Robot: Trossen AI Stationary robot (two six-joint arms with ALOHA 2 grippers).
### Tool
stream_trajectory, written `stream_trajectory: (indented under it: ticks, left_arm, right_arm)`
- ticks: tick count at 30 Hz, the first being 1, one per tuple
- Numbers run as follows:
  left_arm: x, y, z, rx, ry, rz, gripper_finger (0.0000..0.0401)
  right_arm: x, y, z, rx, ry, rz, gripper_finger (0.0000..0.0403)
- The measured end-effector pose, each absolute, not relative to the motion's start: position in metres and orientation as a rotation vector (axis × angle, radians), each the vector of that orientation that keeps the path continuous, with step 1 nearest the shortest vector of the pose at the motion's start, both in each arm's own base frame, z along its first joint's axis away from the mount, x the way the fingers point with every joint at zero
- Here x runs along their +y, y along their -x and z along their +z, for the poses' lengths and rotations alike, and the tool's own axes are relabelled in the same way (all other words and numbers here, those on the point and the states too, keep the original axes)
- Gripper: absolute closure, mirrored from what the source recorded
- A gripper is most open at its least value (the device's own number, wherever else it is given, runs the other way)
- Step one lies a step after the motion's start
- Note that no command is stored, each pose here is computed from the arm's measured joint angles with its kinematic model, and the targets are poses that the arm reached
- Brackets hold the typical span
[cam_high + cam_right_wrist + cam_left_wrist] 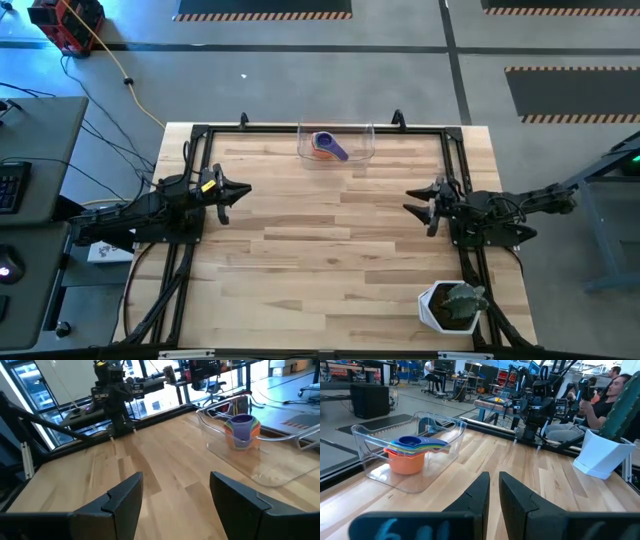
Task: Nest measuring cups in basket
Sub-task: Return to Home Position
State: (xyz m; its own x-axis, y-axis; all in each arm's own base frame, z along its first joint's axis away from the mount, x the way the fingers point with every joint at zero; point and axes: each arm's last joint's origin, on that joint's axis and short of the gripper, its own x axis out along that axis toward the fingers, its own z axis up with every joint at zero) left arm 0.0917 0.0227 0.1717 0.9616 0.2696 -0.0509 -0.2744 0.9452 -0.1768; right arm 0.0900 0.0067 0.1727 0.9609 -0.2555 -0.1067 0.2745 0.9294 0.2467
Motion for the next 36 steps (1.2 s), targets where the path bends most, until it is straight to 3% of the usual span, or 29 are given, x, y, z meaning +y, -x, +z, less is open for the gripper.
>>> stream_trajectory:
  ticks: [36]
  left_arm:
    - [0.0227, -0.0917, 0.1717, 0.026, 0.184, 0.277, 0.0369]
  right_arm:
    - [0.0071, -0.0903, 0.1722, 0.083, -0.248, -0.260, 0.0181]
